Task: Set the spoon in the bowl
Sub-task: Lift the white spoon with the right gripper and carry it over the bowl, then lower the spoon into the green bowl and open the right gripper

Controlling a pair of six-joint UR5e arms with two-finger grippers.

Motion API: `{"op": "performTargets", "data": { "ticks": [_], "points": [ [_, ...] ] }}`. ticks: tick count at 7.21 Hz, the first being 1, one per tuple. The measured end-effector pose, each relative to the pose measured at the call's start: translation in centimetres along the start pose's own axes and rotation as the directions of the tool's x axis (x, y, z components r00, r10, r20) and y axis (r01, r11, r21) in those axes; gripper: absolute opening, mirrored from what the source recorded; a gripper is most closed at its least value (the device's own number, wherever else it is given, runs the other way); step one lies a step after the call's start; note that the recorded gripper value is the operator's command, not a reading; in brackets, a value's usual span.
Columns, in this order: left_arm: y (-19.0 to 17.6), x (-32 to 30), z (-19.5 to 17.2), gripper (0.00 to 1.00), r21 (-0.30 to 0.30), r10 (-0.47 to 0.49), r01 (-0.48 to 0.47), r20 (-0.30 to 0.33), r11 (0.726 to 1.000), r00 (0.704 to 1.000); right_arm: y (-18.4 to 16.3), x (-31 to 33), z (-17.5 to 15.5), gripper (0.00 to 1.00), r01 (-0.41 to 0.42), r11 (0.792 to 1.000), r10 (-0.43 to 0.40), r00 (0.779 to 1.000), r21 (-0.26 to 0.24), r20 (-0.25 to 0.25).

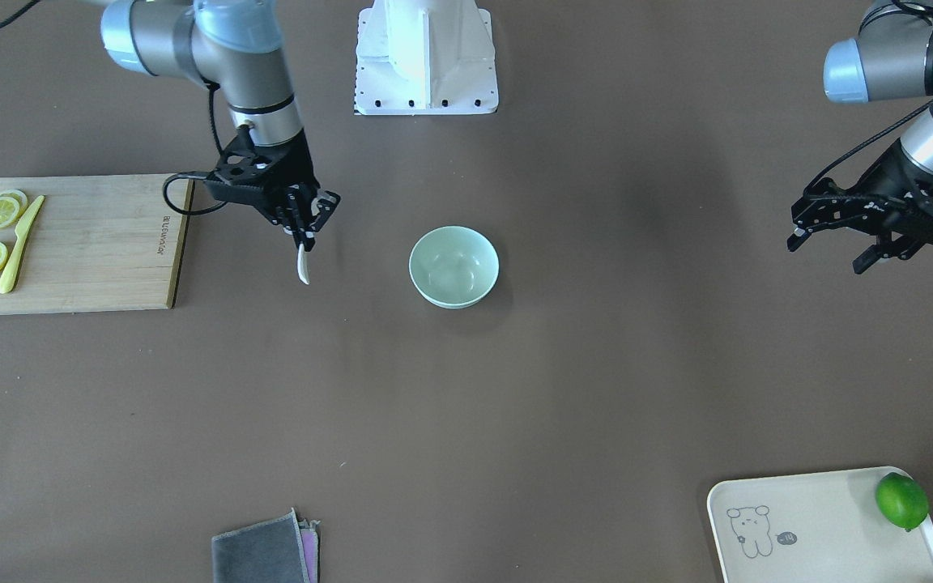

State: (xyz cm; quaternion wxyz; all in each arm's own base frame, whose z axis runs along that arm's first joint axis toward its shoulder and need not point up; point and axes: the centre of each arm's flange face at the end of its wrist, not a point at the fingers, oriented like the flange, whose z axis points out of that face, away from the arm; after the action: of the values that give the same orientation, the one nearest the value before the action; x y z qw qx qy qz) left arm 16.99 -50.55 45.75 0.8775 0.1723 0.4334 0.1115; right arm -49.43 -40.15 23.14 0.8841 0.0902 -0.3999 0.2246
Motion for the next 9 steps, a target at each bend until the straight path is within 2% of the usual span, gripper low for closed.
{"op": "performTargets", "data": {
  "ticks": [3, 4, 5, 9],
  "points": [
    [0.0, 0.0, 0.0, 0.99, -0.001, -0.001, 0.001, 0.0, 1.0, 1.0, 1.8, -12.7, 0.1, 0.0, -0.112, 0.992, 0.112, 0.994, 0.063, 0.006],
    [0.0, -0.1, 0.1, 0.99, -0.002, -0.002, 0.002, 0.0, 1.0, 1.0, 2.4, -14.2, 0.4, 0.24, -0.123, 0.989, 0.123, 0.992, 0.083, 0.008],
    [0.1, -0.2, 0.2, 0.99, -0.004, -0.003, 0.003, 0.0, 1.0, 1.0, 2.7, -14.8, 0.4, 0.99, -0.124, 0.987, 0.124, 0.992, 0.101, 0.012],
    [0.0, -0.1, 0.1, 0.99, 0.0, -0.002, 0.002, -0.005, 1.0, 1.0, 2.6, -15.1, -0.3, 1.0, -0.071, 0.989, 0.069, 0.997, 0.126, 0.023]
  ]
}}
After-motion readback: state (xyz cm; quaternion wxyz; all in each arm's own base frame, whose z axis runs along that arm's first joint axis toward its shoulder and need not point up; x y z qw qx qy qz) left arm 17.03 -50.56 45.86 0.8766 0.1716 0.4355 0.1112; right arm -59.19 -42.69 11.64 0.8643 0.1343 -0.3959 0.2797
